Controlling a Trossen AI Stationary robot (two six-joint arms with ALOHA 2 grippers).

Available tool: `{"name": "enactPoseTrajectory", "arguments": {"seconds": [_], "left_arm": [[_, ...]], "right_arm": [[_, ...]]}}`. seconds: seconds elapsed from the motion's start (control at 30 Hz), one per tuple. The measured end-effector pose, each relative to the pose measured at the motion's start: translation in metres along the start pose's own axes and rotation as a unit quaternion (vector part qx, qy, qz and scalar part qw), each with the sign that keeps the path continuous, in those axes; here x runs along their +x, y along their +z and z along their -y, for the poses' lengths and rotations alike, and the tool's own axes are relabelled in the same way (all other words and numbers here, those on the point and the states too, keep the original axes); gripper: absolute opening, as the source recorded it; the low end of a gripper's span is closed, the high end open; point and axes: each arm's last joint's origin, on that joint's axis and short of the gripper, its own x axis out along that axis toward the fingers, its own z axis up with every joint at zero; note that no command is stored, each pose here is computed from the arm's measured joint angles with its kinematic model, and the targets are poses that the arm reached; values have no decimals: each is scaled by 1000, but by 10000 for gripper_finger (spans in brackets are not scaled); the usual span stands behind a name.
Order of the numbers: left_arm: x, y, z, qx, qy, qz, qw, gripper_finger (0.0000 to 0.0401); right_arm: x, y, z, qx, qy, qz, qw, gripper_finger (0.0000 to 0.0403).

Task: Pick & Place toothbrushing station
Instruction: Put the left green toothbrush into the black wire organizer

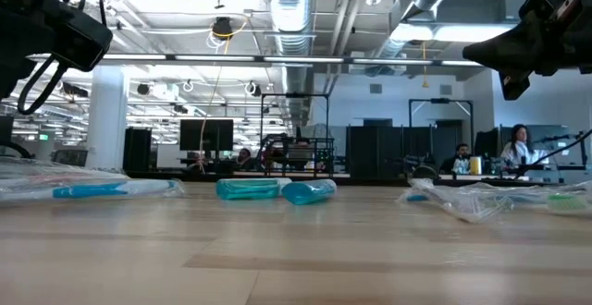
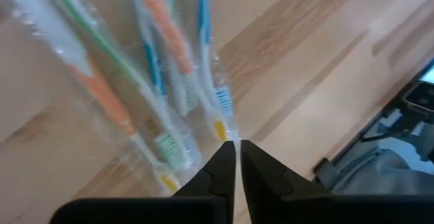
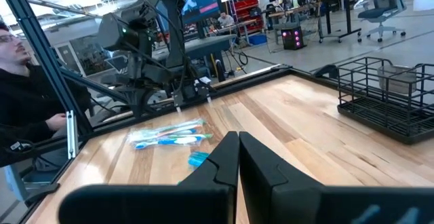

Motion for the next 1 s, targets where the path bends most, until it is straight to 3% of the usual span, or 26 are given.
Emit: {"name": "enactPoseTrajectory", "arguments": {"seconds": [0.47,1.0], "left_arm": [[19,3,-6,-9,57,-5,998,92],[35,4,-8,-15,98,-18,995,102]], "right_arm": [[0,1,0,1,0,2,1000,4],[0,1,0,1,1,2,1000,4]]}}
